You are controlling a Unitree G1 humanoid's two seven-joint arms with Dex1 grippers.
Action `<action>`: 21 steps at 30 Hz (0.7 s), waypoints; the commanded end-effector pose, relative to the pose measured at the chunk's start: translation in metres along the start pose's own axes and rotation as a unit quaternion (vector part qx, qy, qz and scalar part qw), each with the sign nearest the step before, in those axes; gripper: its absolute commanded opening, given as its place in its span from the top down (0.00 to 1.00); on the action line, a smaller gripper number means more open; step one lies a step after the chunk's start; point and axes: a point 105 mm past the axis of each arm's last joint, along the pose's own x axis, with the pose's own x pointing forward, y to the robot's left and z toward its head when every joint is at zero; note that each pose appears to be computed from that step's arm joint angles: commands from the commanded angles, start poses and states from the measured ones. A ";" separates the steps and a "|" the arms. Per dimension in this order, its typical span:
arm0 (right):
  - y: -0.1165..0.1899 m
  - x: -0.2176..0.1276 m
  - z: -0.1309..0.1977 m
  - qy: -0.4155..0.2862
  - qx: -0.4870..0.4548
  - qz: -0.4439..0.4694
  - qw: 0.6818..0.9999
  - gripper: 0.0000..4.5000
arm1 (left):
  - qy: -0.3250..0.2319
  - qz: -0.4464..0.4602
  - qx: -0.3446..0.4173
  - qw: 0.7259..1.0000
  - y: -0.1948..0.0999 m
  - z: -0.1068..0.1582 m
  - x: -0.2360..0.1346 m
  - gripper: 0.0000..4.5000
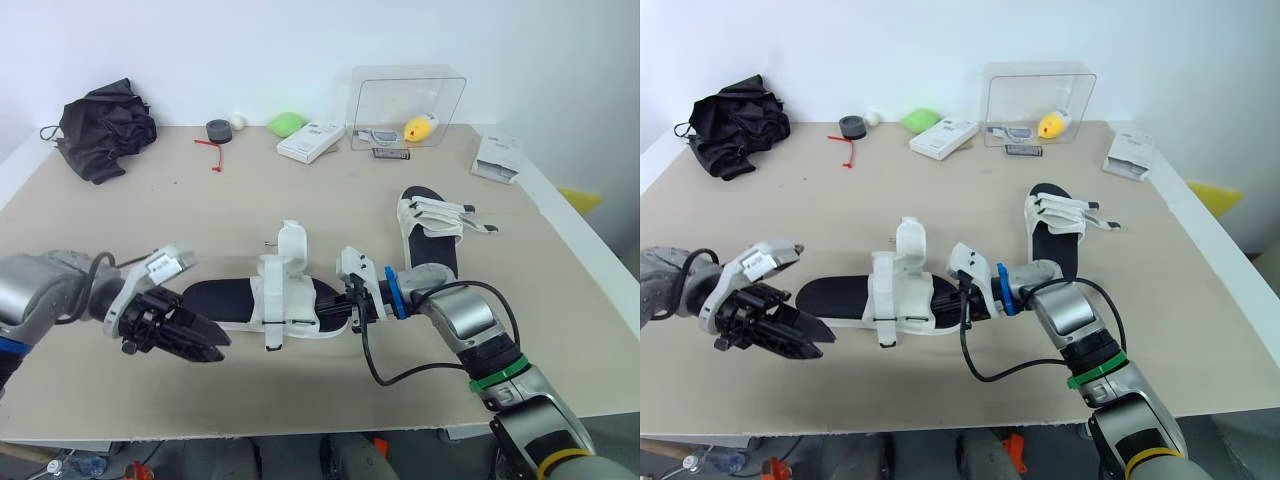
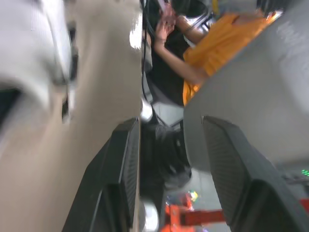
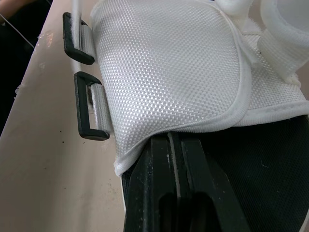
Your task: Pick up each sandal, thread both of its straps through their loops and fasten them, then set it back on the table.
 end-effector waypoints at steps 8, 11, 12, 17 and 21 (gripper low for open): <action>-0.001 0.005 -0.044 0.115 0.050 -0.034 0.991 1.00 | -0.070 0.059 0.109 0.990 0.025 0.001 0.040 0.53; 0.002 0.005 -0.043 0.113 0.048 -0.030 0.992 1.00 | -0.083 0.060 0.114 0.988 0.025 0.004 0.041 0.53; 0.003 0.005 -0.042 0.112 0.047 -0.029 0.992 1.00 | -0.083 0.060 0.114 0.988 0.024 0.004 0.040 0.53; 0.005 0.005 -0.039 0.102 0.045 -0.023 0.994 1.00 | -0.071 0.069 0.101 0.990 0.022 -0.002 0.025 0.53; 0.006 0.006 -0.039 0.097 0.045 -0.021 0.994 1.00 | -0.080 0.106 0.100 0.986 0.029 -0.002 0.014 0.53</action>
